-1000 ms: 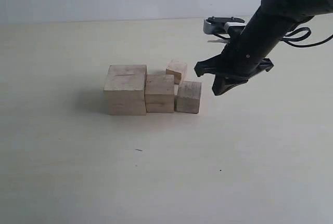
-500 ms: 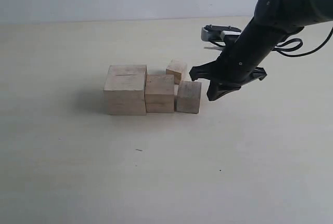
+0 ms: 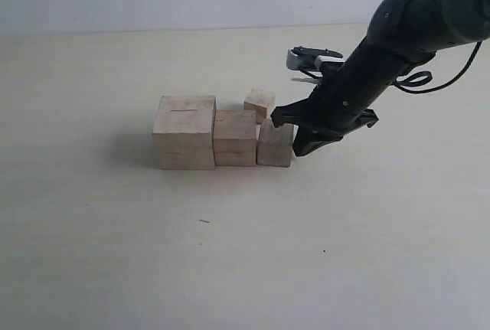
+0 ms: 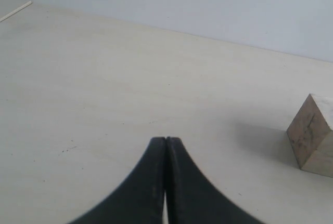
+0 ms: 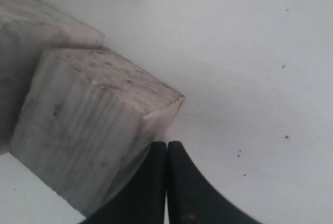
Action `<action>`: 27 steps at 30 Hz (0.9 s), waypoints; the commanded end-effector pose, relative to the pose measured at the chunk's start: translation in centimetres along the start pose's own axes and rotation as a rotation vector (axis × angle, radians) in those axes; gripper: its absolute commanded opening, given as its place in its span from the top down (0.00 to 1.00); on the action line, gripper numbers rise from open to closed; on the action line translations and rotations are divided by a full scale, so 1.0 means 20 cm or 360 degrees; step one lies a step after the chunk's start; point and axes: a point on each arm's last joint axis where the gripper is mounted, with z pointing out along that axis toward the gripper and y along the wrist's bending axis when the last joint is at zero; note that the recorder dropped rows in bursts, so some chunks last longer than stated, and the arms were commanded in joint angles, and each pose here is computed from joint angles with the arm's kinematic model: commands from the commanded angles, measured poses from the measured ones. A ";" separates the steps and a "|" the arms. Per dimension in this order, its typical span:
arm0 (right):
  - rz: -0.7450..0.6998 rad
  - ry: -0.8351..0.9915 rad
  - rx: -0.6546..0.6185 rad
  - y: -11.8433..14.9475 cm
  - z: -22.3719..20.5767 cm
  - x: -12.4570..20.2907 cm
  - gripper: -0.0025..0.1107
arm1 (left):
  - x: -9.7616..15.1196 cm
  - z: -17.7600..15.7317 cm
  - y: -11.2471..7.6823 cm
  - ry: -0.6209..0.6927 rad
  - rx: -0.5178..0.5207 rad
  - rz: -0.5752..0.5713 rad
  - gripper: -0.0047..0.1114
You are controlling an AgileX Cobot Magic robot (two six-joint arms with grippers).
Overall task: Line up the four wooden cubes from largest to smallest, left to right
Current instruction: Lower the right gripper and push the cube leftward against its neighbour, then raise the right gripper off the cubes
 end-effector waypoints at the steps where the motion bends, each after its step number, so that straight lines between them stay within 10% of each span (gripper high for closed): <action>1: -0.0056 -0.0042 -0.0002 0.01 0.00 -0.02 0.98 | 0.00 0.00 0.00 -0.0008 -0.0004 0.0003 0.96; 19: -0.0152 -0.0077 -0.0057 0.03 -0.02 -0.03 0.98 | 0.00 0.00 0.00 -0.0008 -0.0004 0.0003 0.96; 27: -0.0322 -0.0419 0.0273 0.07 -0.37 -0.09 0.98 | 0.00 0.00 0.00 -0.0008 -0.0004 0.0003 0.96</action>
